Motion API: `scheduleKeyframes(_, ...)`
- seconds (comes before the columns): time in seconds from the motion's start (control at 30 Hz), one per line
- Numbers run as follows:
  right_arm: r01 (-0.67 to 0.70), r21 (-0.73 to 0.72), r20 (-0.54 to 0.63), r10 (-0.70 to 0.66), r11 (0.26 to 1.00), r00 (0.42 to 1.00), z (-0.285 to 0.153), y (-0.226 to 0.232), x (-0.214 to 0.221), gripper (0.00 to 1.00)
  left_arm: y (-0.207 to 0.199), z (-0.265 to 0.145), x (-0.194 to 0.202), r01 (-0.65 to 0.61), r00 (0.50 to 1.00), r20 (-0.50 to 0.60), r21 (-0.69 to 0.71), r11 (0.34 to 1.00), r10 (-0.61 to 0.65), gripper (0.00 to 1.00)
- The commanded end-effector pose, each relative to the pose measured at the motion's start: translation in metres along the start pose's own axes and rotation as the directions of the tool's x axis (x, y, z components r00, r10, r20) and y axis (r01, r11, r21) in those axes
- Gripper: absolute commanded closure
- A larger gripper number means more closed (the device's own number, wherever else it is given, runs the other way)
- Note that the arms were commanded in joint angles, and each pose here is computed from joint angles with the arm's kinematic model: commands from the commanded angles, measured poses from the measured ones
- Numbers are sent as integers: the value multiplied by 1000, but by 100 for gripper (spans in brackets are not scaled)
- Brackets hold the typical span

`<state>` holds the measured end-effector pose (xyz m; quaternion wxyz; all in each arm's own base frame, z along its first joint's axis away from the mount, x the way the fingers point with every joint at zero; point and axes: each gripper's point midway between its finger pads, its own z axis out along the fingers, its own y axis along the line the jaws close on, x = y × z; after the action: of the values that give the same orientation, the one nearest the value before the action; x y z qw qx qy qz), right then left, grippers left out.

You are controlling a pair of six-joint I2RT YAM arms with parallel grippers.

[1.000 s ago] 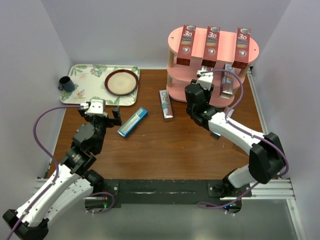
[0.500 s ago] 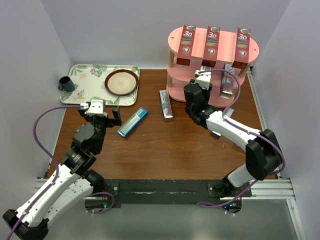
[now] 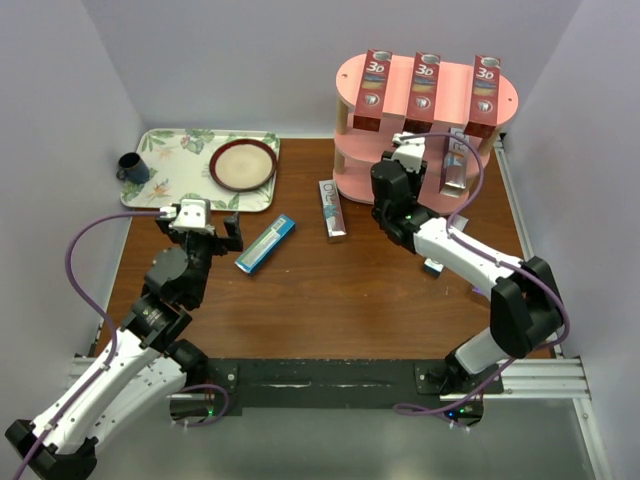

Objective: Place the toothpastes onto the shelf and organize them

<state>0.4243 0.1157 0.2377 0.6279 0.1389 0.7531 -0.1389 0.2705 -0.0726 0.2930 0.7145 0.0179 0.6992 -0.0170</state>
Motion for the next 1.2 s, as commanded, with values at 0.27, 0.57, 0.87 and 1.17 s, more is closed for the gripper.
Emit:
scheduleKeyframes(0.27,-101,2,57,101,995,993,13,10,-22,54,2,0,-6,3,999,32,-4,1000,-3,0)
scheduleKeyframes(0.57,-115,1,71,115,993,991,13,7,-27,43,3,-1,-6,5,999,35,-7,1000,-5,0)
scheduleKeyframes(0.87,-114,2,81,113,993,990,11,4,-31,41,3,-1,-6,4,999,33,-7,1000,-4,0)
scheduleKeyframes(1.17,-73,-33,87,76,997,993,6,1,-28,61,3,-1,-6,5,999,35,-4,1000,-5,0)
